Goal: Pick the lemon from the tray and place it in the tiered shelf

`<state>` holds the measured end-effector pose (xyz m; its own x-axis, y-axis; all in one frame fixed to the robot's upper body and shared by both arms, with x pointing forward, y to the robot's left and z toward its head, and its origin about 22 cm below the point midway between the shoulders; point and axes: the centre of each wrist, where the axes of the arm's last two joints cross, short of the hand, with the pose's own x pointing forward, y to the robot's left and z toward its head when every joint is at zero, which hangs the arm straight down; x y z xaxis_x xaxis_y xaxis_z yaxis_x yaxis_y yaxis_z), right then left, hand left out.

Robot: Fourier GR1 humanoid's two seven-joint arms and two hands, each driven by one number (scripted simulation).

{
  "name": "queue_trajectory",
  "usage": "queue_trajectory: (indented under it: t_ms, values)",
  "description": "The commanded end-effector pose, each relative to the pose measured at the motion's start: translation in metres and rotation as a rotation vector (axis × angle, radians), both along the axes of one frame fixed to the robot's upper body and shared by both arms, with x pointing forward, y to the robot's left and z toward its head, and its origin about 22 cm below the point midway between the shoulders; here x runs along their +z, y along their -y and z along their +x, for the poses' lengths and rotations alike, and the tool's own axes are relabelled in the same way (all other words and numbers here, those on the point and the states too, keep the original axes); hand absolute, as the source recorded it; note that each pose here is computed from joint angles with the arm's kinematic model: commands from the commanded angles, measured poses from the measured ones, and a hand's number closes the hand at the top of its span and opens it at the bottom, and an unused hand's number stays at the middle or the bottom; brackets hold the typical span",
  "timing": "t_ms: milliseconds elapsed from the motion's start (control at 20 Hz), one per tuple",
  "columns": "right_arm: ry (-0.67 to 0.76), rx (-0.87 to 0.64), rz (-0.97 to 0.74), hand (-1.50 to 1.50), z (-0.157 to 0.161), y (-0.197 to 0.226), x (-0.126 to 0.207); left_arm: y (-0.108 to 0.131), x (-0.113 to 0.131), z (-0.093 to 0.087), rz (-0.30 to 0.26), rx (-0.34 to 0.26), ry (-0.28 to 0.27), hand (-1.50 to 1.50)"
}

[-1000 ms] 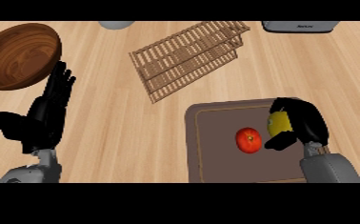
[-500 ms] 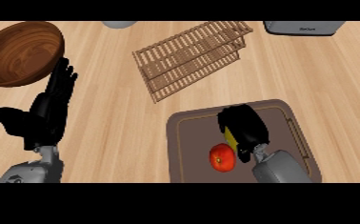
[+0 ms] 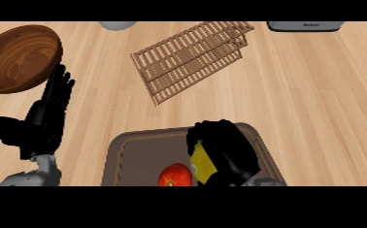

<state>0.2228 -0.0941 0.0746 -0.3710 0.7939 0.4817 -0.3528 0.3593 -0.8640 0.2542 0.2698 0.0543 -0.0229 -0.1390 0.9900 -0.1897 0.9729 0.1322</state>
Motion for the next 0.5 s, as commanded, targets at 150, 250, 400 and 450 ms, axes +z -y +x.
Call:
queue_trajectory:
  t_ms: [150, 250, 400, 450]
  values:
    - [0.115, -0.182, 0.275, 1.5, -0.024, 0.015, 0.091, -0.005, -0.004, -0.009, 0.002, -0.001, 0.001, 0.0]
    - [0.151, -0.231, 0.27, 1.5, -0.036, 0.02, 0.108, 0.006, -0.001, -0.002, -0.006, -0.002, -0.004, 0.0]
    - [0.198, -0.292, 0.238, 1.5, -0.013, 0.015, 0.135, 0.009, 0.0, -0.006, -0.004, 0.0, 0.008, 0.0]
    - [0.221, -0.29, 0.222, 1.5, 0.002, 0.027, 0.134, -0.003, -0.012, 0.01, -0.013, -0.005, -0.004, 0.0]
